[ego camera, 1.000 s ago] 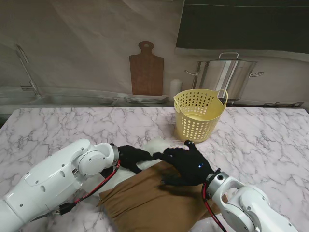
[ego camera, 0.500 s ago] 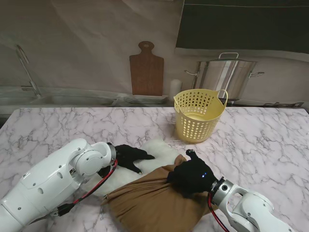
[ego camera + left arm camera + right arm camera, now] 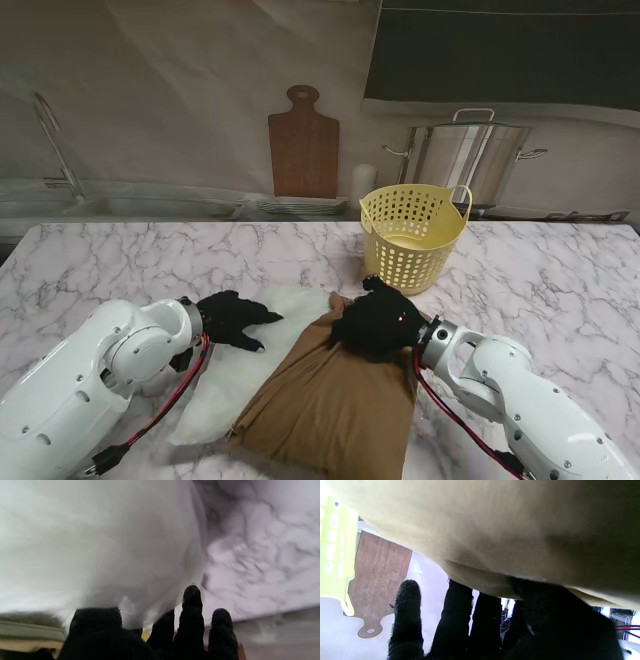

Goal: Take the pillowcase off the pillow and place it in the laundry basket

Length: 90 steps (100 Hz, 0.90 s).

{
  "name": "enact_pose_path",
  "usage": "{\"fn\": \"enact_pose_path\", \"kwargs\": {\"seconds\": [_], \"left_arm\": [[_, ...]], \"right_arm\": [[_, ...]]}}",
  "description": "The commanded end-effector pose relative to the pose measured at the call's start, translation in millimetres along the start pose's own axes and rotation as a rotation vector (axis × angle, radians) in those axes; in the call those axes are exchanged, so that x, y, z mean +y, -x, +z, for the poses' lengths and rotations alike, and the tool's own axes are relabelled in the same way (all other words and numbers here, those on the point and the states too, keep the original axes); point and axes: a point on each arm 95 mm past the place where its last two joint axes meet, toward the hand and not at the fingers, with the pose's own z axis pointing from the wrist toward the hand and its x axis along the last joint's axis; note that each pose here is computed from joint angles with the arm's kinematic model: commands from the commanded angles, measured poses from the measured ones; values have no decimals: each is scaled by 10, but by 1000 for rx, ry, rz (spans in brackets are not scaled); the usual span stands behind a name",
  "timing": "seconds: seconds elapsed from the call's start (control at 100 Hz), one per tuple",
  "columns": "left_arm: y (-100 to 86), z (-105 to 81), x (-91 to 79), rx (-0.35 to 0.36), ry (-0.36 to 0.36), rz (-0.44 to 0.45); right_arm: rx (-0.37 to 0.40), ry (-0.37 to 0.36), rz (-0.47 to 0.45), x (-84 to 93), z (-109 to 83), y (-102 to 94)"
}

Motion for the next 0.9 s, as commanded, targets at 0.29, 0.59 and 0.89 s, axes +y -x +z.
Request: {"fn": "enact_pose_path", "kwargs": {"seconds": [0.29,0.59,0.89], "left_arm": [[-75,-288,-147,6,-293,-165],[-52,-204,152,102,-97,-268],[-5,248,392,93,179,-245]], "right_arm": [[-82,-11,-17,-89,-14,171],[-115,-23,-6,-146,-72,195],[-107,-20,31,-199,-78,123]]}}
